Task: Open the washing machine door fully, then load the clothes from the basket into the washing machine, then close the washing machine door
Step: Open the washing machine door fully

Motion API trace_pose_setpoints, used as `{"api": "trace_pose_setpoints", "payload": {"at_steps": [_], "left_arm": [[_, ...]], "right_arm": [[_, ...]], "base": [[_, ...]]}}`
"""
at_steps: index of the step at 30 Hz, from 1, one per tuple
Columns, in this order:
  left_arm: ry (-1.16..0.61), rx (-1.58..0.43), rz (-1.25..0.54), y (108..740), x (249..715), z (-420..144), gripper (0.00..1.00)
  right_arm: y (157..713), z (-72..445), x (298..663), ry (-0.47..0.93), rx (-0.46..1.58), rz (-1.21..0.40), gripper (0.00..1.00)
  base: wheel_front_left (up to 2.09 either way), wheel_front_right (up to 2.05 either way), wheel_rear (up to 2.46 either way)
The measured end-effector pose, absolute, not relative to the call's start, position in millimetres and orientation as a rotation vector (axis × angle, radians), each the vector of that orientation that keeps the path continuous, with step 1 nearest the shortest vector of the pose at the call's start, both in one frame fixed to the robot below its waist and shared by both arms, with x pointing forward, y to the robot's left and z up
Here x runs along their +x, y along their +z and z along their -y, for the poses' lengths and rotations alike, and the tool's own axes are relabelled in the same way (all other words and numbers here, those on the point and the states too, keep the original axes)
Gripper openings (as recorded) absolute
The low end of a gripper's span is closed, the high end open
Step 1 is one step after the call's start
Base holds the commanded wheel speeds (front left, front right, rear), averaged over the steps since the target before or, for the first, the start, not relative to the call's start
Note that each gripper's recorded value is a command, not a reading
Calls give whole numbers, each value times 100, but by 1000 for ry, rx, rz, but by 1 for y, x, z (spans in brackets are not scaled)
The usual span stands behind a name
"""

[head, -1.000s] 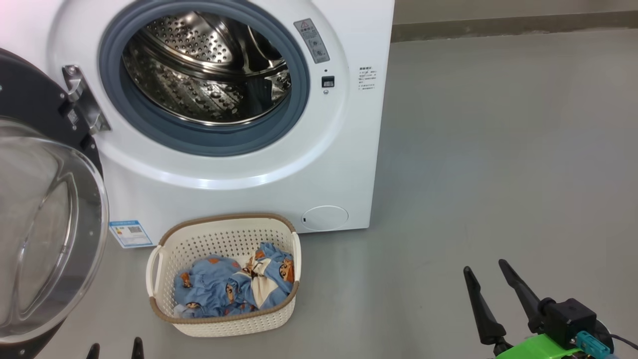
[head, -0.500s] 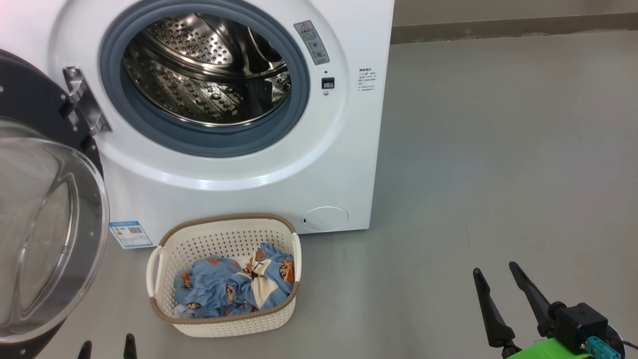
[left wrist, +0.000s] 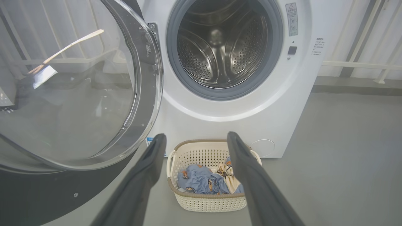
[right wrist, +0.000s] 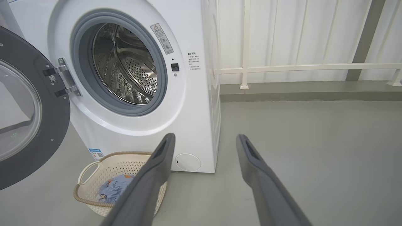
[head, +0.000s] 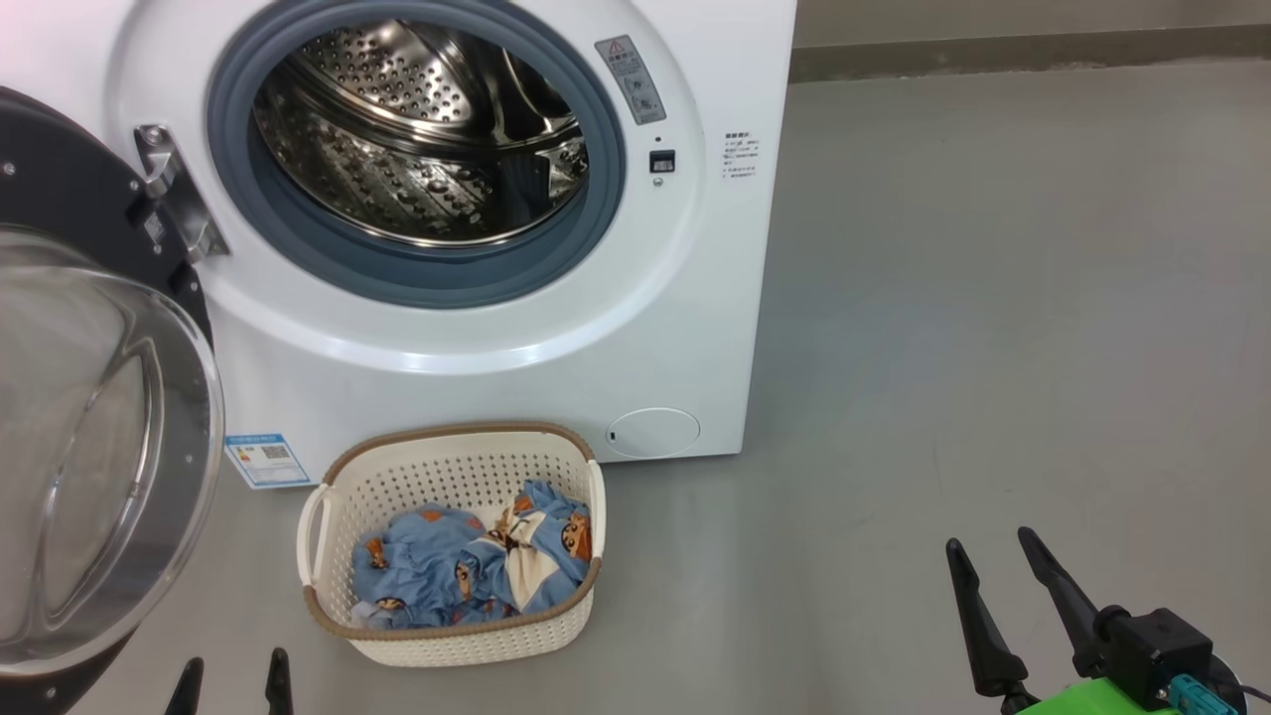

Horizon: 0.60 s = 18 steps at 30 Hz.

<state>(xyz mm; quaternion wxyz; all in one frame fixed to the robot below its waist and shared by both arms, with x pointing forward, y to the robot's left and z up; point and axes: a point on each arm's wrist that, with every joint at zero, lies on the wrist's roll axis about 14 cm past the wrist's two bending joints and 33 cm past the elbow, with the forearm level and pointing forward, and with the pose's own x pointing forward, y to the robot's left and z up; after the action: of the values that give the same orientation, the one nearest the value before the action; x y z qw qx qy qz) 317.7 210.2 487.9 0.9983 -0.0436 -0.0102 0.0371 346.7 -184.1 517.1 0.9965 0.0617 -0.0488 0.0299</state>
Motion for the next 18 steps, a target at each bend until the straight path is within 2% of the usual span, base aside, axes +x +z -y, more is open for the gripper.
{"api": "trace_pose_setpoints", "payload": {"at_steps": [18], "left_arm": [[65, -90, 35, 492, 319, -209, 100]], "right_arm": [[514, 184, 346, 58, 128, 86, 100]], "base": [[0, 0, 0]]}}
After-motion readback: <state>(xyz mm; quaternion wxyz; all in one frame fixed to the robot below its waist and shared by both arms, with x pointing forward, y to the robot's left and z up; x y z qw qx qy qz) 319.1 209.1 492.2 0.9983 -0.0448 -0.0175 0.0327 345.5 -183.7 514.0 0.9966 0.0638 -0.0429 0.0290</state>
